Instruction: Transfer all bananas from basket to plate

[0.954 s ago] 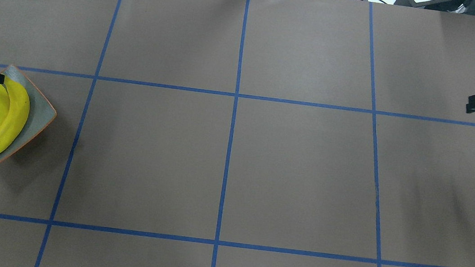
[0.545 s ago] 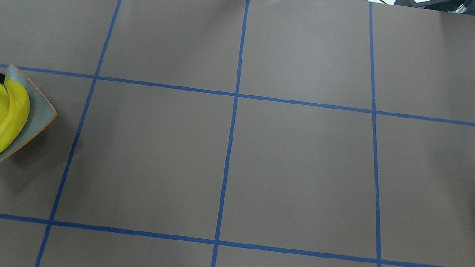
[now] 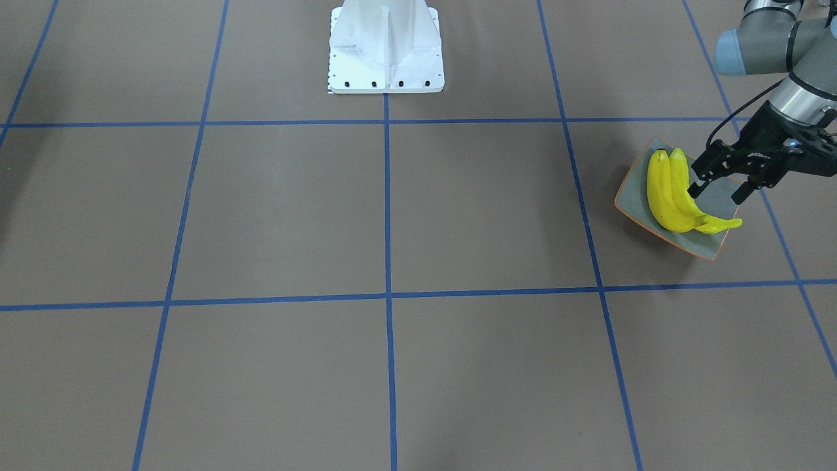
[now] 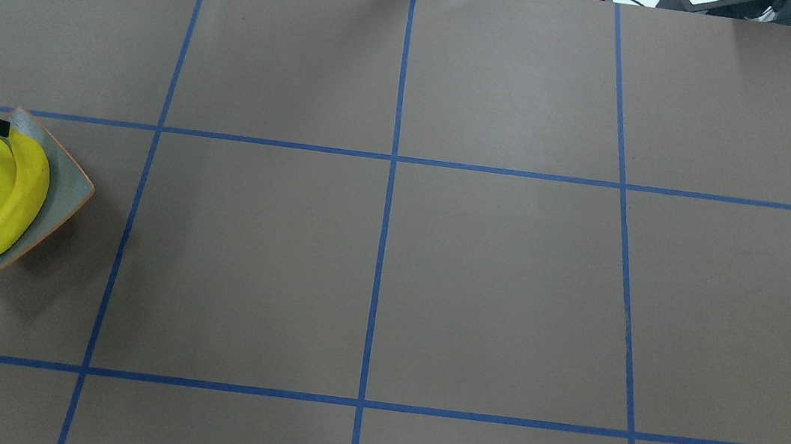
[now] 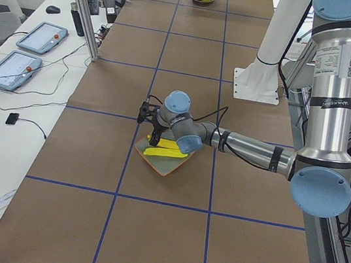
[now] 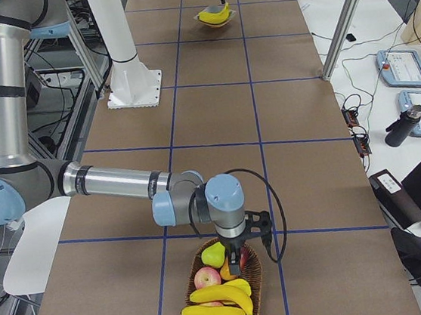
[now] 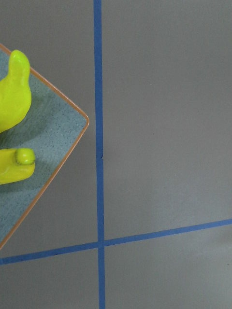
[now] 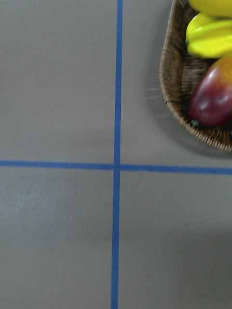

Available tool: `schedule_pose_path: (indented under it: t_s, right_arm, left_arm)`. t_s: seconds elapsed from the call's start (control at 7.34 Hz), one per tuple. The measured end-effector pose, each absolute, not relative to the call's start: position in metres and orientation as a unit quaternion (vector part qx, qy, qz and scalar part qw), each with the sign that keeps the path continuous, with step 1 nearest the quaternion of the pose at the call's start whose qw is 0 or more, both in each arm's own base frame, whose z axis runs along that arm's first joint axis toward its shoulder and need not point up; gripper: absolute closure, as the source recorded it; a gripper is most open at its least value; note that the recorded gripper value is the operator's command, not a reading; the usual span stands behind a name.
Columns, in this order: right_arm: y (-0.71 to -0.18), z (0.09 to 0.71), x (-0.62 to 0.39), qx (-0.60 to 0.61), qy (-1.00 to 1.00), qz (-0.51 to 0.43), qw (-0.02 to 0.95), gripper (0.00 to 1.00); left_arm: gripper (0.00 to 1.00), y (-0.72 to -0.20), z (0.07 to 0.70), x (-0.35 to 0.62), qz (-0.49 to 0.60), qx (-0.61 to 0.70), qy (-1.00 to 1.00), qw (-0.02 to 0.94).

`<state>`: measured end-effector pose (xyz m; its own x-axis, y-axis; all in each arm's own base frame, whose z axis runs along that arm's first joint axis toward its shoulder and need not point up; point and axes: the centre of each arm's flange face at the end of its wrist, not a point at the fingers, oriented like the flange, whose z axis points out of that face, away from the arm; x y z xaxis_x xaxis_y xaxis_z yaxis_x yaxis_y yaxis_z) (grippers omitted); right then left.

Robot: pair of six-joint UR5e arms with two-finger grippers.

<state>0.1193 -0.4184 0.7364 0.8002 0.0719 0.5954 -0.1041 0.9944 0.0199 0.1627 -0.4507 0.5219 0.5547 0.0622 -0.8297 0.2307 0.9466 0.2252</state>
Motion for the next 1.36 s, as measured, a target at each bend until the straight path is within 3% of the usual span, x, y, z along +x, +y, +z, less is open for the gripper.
schedule_pose_path:
  t_s: [0.55, 0.95, 1.36]
  right_arm:
    - [-0.379, 0.835, 0.190, 0.026, -0.390, 0.039, 0.920, 0.01]
    - [-0.356, 0.867, 0.194, 0.018, -0.434, 0.060, 0.899, 0.02]
    - [-0.340, 0.882, 0.188, 0.013, -0.446, 0.056, 0.893, 0.08]
  left_arm:
    - [0.00, -0.452, 0.521, 0.163, -0.050, 0.158, 0.468, 0.868]
    - [0.00, -0.453, 0.518, 0.164, -0.048, 0.160, 0.469, 0.867]
    - [0.00, -0.454, 0.516, 0.165, -0.048, 0.162, 0.470, 0.866]
